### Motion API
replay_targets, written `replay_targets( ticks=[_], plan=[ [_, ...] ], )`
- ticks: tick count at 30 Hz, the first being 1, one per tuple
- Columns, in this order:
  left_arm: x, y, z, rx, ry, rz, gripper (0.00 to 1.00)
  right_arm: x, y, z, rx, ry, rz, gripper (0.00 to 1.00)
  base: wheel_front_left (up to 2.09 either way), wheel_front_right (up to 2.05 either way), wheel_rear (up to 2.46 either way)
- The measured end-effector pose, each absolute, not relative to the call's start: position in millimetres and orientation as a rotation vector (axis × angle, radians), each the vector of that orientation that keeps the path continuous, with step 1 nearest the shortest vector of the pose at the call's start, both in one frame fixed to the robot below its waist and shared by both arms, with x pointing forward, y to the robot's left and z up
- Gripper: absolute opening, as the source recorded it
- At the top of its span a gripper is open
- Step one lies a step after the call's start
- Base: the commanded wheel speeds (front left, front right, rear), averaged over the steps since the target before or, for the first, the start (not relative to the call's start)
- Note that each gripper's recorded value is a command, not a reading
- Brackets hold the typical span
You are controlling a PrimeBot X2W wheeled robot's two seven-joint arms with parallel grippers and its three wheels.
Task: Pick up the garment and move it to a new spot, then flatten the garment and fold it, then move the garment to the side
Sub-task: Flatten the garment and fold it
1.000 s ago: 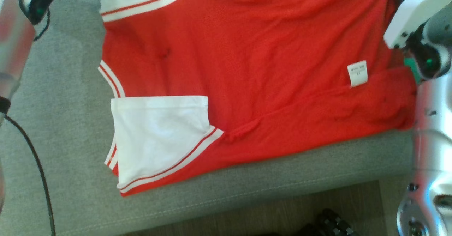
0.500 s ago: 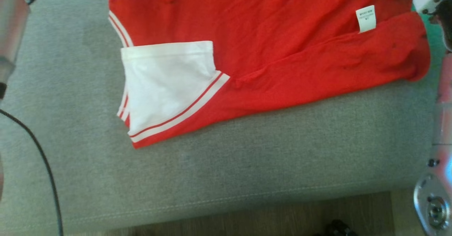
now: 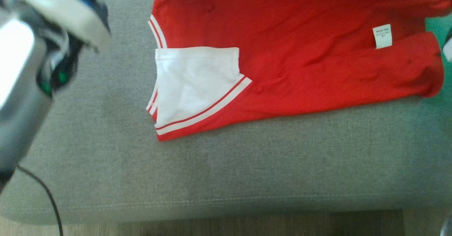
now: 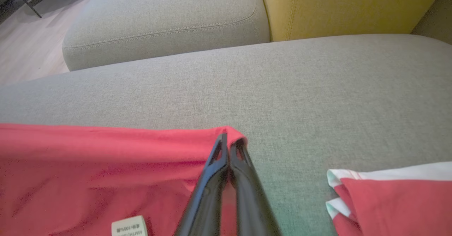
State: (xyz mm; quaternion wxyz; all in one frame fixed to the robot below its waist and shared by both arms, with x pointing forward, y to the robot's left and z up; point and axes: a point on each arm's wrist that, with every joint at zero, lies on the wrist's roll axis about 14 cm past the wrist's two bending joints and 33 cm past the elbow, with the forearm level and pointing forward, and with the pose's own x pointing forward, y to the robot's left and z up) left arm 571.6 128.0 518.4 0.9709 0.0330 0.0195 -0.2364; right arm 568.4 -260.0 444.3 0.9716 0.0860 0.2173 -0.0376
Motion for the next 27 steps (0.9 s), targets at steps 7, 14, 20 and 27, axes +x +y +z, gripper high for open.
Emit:
replay_targets(
  ticks=[7,14,20,27],
  plan=[
    [511.8,132.2,486.0,-0.015,0.186,-0.455,0.0,546.3,-257.5,431.9,0.159,0.499,-0.061,0.0,0.0,0.0,0.0],
    [461.7,133.3,455.8,-0.079,0.321,-0.408,0.0,517.7,-260.5,410.5,0.14,0.596,-0.065,0.0,0.0,0.0,0.0],
    [433.7,133.7,427.1,-0.113,0.403,-0.366,0.0,498.4,-256.2,393.8,0.173,0.65,-0.074,0.0,0.0,0.0,0.0],
    [423.8,125.2,420.6,-0.165,0.383,-0.323,1.0,495.2,-256.6,406.9,0.21,0.582,-0.093,1.0,0.0,0.0,0.0]
  ],
)
